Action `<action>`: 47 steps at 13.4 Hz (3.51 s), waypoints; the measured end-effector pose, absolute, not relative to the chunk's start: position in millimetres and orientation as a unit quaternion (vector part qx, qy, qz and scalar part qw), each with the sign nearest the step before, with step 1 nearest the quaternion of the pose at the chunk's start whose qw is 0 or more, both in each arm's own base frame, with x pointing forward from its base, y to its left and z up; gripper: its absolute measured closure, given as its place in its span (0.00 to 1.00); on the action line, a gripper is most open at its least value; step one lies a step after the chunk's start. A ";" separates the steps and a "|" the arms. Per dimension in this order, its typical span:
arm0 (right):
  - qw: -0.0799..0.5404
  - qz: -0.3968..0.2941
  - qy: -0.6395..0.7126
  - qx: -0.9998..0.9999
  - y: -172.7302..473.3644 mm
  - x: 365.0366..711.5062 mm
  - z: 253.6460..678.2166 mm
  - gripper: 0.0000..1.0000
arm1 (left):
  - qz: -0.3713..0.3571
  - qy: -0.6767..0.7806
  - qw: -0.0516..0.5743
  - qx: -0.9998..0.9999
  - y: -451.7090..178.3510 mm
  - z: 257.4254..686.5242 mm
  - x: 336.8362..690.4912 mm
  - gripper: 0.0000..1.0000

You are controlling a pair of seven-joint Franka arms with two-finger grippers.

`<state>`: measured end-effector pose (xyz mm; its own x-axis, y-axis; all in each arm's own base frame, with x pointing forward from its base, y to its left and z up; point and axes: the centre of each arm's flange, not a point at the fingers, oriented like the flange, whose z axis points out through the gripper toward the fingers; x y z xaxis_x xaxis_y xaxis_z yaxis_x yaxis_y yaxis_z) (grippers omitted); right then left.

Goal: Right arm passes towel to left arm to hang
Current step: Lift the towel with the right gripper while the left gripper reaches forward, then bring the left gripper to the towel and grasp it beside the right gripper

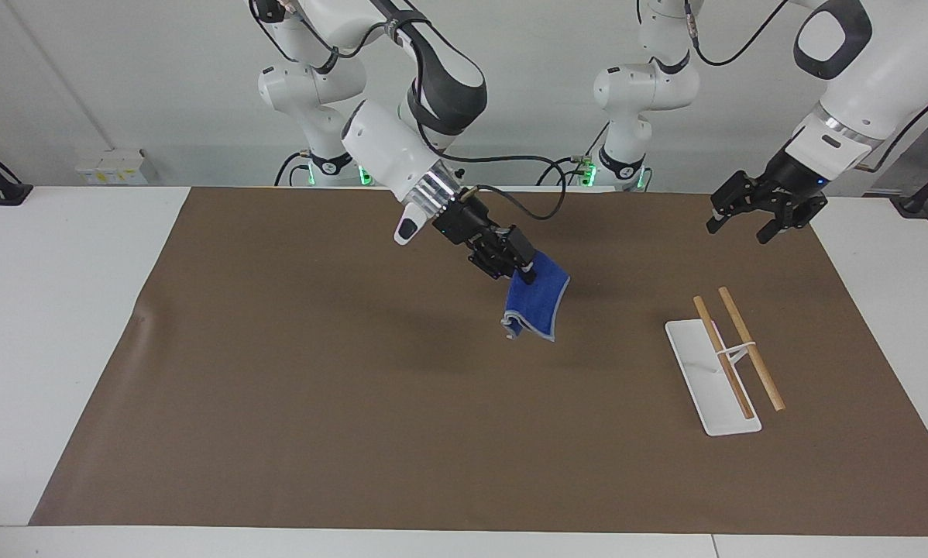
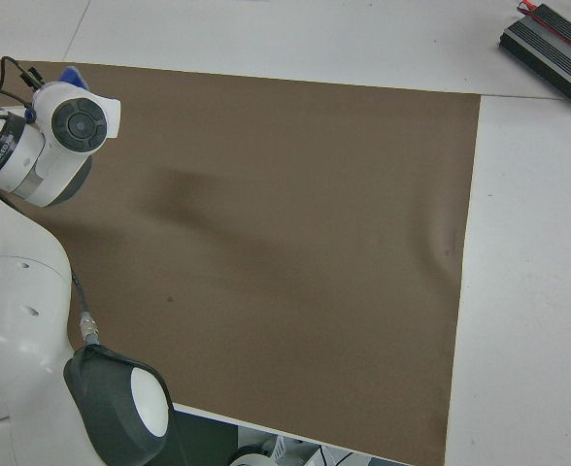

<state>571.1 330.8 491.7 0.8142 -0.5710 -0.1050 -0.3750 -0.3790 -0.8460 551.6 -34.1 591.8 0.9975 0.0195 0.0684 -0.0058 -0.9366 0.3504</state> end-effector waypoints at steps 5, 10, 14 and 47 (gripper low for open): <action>0.476 -0.101 0.288 -0.824 330.7 572.2 488.6 0.85 | 0.033 0.130 0.309 0.942 -65.0 566.2 533.2 0.00; 0.476 -0.101 0.289 -0.824 330.5 572.3 488.7 0.85 | 0.023 0.265 0.359 0.895 -142.0 546.5 526.4 0.00; 0.476 -0.101 0.289 -0.824 330.2 572.4 488.6 0.85 | 0.033 0.369 0.390 0.843 -207.0 530.7 510.1 0.00; 0.474 -0.099 0.290 -0.826 329.9 571.7 484.8 0.85 | 0.066 0.490 0.434 0.753 -259.8 479.1 518.3 0.68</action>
